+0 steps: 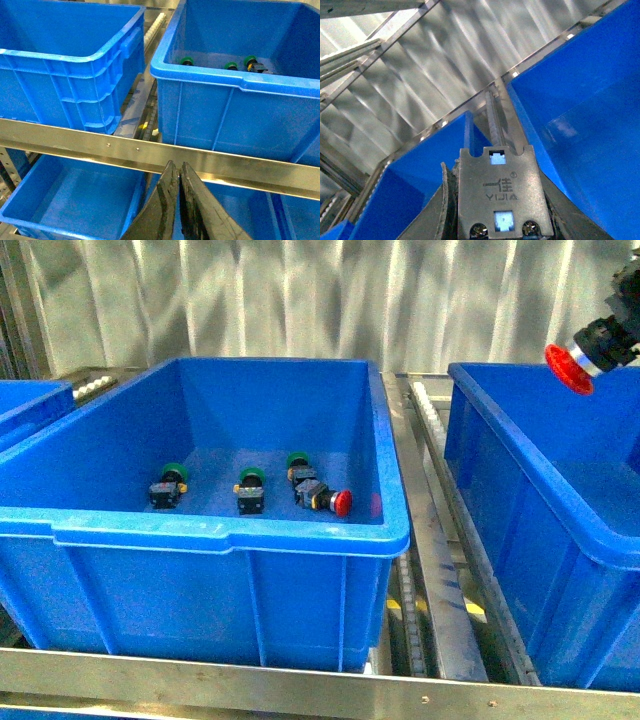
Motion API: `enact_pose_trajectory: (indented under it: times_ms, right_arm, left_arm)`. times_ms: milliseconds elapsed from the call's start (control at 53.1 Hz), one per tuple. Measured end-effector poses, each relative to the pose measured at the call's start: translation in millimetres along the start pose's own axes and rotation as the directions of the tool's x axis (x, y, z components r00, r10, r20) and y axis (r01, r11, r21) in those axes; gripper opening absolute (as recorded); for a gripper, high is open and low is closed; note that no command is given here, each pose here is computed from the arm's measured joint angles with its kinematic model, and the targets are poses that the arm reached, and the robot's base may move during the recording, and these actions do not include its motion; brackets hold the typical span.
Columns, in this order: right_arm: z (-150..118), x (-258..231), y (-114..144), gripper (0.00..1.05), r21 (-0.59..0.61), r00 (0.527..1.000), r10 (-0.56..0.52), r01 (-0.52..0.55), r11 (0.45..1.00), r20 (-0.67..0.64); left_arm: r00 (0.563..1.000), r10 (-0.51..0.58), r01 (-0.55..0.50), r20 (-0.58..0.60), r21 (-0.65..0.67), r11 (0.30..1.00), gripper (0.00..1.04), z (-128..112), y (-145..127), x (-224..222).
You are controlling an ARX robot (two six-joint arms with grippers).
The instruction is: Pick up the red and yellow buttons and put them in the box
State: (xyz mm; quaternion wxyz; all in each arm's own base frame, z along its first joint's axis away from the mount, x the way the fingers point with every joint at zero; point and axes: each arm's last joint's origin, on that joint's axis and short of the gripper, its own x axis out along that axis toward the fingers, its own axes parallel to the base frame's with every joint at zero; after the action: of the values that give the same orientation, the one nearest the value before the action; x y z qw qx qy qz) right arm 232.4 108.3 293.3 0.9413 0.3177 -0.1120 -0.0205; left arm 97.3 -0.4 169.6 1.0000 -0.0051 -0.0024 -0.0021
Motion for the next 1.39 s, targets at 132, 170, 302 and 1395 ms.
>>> enact_pose_trajectory:
  times_ms: [132, 170, 302, 1395]
  right_arm:
    - [-9, -8, 23, 0.26, 0.022, 1.000, -0.011, 0.011, 1.000, 0.004]
    - [-14, -11, 30, 0.26, 0.020, 1.000, -0.014, 0.014, 1.000, 0.005]
    - [-25, -24, 49, 0.26, 0.017, 1.000, -0.005, 0.005, 1.000, 0.009]
    - [73, -21, -27, 0.26, -0.139, 0.994, -0.094, 0.101, 0.985, 0.054]
  left_arm:
    - [1.000, 0.003, -0.003, 0.000, 0.000, 1.000, 0.47, 0, 0, 0]
    - [1.000, 0.004, -0.004, 0.000, 0.000, 1.000, 0.57, 0, 0, 0]
    - [1.000, 0.003, -0.003, 0.000, 0.000, 1.000, 0.82, 0, 0, 0]
    - [1.000, -0.002, 0.002, 0.003, 0.003, 1.000, 0.97, 0, 0, 0]
